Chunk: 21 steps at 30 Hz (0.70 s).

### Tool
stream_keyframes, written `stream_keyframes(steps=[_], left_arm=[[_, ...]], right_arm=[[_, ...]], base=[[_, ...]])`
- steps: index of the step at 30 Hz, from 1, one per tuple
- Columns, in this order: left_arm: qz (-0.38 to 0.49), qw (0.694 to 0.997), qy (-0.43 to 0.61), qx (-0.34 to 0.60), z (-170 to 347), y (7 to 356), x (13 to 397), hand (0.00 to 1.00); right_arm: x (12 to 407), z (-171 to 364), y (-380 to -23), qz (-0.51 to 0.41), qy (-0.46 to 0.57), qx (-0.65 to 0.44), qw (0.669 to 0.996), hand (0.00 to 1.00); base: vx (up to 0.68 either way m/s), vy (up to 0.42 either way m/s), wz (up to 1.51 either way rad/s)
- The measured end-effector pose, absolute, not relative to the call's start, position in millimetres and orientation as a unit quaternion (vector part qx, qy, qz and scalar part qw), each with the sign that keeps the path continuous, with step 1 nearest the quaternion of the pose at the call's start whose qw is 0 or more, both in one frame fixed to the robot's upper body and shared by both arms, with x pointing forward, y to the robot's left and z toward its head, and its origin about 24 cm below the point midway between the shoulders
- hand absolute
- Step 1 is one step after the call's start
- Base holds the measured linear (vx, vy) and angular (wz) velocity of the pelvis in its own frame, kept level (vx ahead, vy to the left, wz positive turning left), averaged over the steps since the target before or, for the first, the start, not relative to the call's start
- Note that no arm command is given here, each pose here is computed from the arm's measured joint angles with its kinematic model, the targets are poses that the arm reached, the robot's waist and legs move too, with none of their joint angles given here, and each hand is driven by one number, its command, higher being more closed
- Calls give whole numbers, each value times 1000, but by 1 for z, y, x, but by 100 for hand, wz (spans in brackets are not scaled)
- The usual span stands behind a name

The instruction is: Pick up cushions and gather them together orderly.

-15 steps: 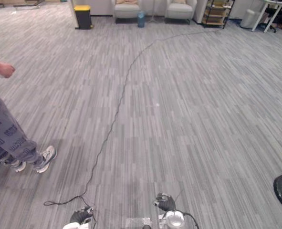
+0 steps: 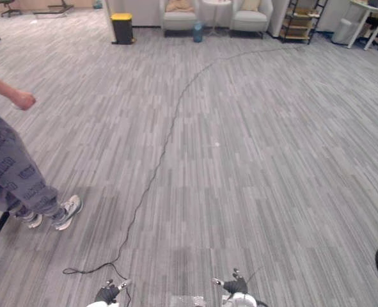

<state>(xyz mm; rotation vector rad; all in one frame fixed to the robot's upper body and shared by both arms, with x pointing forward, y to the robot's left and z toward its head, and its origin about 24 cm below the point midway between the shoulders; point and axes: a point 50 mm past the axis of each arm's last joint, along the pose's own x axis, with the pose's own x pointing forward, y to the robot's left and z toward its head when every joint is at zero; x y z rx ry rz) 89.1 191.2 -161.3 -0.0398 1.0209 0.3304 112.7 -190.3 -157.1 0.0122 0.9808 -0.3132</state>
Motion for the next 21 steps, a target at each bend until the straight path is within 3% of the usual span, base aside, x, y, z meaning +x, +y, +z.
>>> stream_keyframes(steps=[21], left_arm=[[141, 856, 497, -7, -163, 189, 90, 0]], right_arm=[[103, -160, -192, -168, 484, 26, 858, 0]], base=[[-18, -3, 4]])
